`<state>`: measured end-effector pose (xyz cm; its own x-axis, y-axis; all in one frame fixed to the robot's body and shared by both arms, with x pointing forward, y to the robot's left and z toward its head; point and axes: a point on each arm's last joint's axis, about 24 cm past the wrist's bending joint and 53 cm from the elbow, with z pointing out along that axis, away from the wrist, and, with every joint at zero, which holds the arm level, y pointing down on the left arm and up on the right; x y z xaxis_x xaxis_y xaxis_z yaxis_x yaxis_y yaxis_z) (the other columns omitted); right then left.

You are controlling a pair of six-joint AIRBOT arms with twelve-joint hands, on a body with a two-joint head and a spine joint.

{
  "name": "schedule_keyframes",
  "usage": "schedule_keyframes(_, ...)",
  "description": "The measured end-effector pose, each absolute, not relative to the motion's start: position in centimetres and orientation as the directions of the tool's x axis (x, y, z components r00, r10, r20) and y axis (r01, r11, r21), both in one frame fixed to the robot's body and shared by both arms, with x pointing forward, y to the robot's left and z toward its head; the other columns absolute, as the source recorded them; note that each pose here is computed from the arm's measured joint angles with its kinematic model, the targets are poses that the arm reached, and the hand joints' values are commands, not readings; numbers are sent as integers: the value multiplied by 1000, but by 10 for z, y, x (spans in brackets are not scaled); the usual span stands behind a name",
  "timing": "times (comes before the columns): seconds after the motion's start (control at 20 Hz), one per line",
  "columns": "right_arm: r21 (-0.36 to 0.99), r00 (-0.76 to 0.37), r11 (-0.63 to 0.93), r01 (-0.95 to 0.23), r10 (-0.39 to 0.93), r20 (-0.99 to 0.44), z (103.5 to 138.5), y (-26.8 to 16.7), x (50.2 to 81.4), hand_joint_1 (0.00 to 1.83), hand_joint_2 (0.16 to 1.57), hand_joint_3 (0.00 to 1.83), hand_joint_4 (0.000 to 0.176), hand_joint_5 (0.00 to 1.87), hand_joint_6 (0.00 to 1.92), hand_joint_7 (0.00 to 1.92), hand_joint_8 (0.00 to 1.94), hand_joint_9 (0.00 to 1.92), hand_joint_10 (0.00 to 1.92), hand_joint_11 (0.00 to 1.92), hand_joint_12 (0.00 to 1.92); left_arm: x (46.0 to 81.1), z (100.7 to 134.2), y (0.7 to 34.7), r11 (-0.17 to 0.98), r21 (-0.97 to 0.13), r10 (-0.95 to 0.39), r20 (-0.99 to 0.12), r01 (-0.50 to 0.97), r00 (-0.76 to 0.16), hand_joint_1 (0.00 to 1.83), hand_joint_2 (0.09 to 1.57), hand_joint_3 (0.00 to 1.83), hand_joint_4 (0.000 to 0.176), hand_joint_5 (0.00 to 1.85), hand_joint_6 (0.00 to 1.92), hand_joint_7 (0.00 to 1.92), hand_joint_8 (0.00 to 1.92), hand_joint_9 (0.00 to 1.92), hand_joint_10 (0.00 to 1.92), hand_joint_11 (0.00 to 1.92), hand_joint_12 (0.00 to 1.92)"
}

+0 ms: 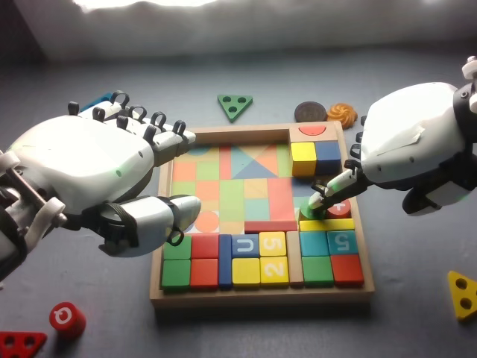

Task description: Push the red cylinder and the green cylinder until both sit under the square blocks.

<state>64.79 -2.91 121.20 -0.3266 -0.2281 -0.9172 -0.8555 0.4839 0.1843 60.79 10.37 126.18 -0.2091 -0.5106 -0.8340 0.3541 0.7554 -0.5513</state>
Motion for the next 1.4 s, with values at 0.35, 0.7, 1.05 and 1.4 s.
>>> schedule_keyframes(0.35,205,-337,488,-848,-199,-920,1222,-31,649,1718,1349,0,0,345,10,1673,1941,1831,1921,1859,1921,608,1262,104,756,-551,-511,-834,354,-210,0,1451,1,0,214,3,246,4,219,1,0,504)
schedule_keyframes(0.7,204,-312,509,-836,-135,-940,1246,-30,660,1716,1342,0,0,443,42,1623,1941,1796,1921,1838,1921,608,1262,104,755,-552,-511,-834,353,-210,0,1449,0,0,212,6,238,5,211,5,0,500)
schedule_keyframes(1.05,393,-466,549,-737,8,-885,1254,-43,667,1720,1359,0,0,451,38,1626,1941,1779,1921,1816,1921,608,1260,105,757,-552,-510,-833,348,-213,0,1452,2,0,217,4,254,4,228,5,0,529)
schedule_keyframes(1.4,440,-459,520,-732,100,-883,1275,-65,666,1694,1368,0,0,386,15,1658,1941,1816,1921,1828,1921,608,1260,104,758,-551,-510,-834,350,-211,0,1446,0,0,214,2,245,2,218,3,0,511)
